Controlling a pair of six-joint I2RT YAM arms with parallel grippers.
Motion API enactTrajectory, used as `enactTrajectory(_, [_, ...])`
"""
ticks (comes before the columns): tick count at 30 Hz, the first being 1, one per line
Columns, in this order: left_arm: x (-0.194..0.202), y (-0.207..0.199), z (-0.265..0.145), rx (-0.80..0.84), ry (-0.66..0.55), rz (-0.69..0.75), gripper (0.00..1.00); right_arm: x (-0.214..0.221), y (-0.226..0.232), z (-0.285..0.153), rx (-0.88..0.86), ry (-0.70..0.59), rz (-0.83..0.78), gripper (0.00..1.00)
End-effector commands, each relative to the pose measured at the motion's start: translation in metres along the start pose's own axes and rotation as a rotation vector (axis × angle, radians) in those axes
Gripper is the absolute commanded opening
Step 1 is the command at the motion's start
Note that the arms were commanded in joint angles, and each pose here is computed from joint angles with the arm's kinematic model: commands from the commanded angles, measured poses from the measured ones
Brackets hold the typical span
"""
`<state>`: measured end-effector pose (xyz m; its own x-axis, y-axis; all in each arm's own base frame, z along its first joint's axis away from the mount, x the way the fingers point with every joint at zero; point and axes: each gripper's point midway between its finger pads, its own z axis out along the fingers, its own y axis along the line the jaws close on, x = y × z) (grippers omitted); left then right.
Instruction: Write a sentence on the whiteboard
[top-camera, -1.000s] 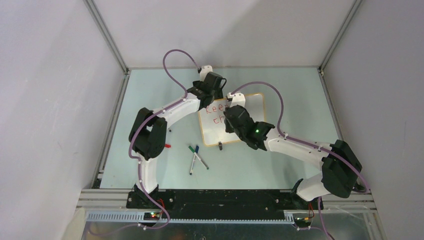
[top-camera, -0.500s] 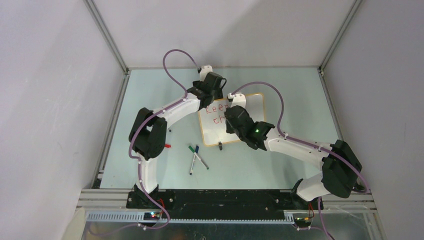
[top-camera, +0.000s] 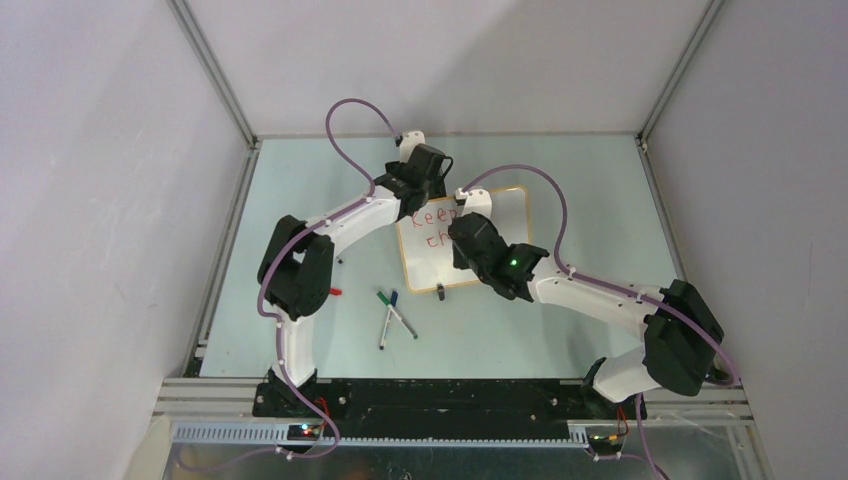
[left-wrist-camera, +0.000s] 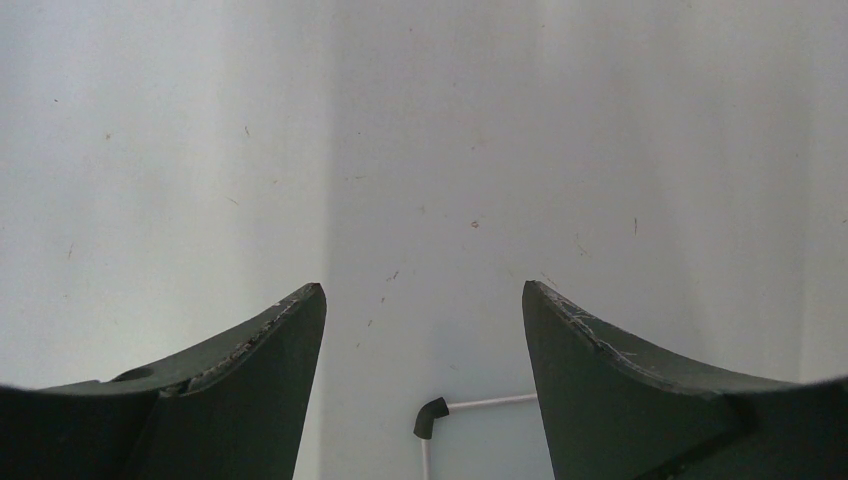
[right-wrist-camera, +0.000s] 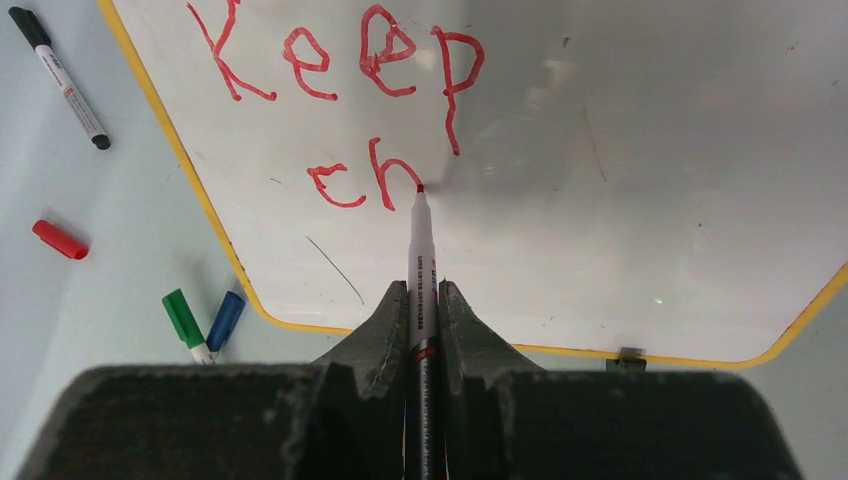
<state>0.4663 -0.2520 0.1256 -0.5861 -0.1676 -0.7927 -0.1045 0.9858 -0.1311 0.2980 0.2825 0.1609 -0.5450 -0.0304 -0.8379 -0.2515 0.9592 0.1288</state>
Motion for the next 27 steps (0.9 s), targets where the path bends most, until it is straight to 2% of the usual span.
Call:
enactTrajectory(1, [-0.013, -0.007, -0.008, 0.008, -0.025, 0.017, 0.78, 0.002, -0.003, 0.000, 0.030, 0.006, 0.004, 0.00])
enactTrajectory(12, [-0.014, -0.007, -0.009, 0.008, -0.026, 0.018, 0.78, 0.002, -0.001, -0.005, 0.022, 0.001, 0.001, 0.00])
enactTrajectory(27, [-0.018, -0.008, -0.013, 0.017, -0.034, 0.011, 0.79, -0.063, 0.003, -0.063, -0.116, -0.296, 0.048, 0.00])
